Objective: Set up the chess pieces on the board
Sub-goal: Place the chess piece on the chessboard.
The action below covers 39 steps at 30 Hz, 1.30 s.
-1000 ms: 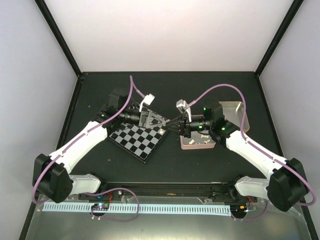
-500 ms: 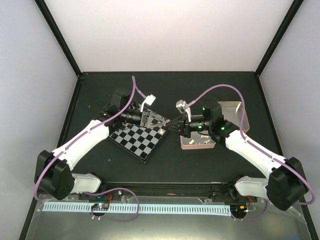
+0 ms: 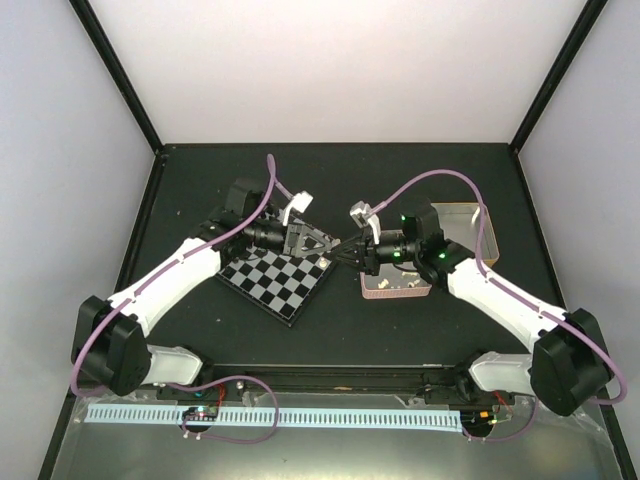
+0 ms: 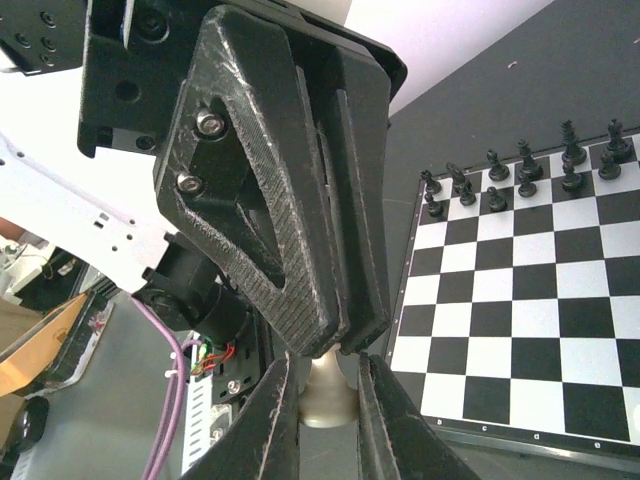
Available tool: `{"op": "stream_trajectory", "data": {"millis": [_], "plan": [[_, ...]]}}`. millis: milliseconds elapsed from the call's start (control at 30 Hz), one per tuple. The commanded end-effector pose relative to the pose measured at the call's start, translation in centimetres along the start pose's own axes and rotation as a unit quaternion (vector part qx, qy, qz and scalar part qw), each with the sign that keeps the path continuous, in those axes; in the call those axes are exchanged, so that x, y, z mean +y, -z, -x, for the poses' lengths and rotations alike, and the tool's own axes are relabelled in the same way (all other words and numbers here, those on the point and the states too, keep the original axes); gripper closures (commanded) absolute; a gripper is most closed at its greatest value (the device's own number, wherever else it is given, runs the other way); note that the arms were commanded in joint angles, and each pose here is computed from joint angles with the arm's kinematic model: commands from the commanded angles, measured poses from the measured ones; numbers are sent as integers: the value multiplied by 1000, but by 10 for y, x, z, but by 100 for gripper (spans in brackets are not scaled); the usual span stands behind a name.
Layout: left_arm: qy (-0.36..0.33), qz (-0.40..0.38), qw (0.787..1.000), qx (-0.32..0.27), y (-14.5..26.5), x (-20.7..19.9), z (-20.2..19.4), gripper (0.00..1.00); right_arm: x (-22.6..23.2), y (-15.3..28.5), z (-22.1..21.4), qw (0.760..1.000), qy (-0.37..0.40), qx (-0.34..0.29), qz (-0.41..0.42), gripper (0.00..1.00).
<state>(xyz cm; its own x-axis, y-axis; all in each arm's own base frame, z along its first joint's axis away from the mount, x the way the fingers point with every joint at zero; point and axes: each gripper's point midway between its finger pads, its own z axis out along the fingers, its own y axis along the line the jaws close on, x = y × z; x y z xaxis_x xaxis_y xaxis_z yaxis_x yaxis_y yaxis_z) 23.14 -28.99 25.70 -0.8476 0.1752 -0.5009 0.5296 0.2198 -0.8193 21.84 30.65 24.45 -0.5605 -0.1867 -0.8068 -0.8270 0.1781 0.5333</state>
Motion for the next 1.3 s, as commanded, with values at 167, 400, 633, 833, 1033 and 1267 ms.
{"op": "stream_trajectory", "data": {"millis": [167,400,633,833,1033,1267], "plan": [[-4,37,999,-4,0,4,0,98,-8,0,21,999,24,-25,-34,58],[4,274,958,-82,37,73,22,99,-46,14,8,987,-17,-39,-152,33],[13,417,903,-108,49,131,31,98,-109,61,2,921,-92,-97,-367,32],[25,489,869,-74,33,178,27,98,-128,71,-18,897,-112,-81,-419,32],[12,521,852,-40,15,203,17,99,-138,70,-32,890,-127,-65,-433,32],[2,533,846,-20,2,222,4,98,-147,64,-38,888,-138,-54,-435,32]]}}
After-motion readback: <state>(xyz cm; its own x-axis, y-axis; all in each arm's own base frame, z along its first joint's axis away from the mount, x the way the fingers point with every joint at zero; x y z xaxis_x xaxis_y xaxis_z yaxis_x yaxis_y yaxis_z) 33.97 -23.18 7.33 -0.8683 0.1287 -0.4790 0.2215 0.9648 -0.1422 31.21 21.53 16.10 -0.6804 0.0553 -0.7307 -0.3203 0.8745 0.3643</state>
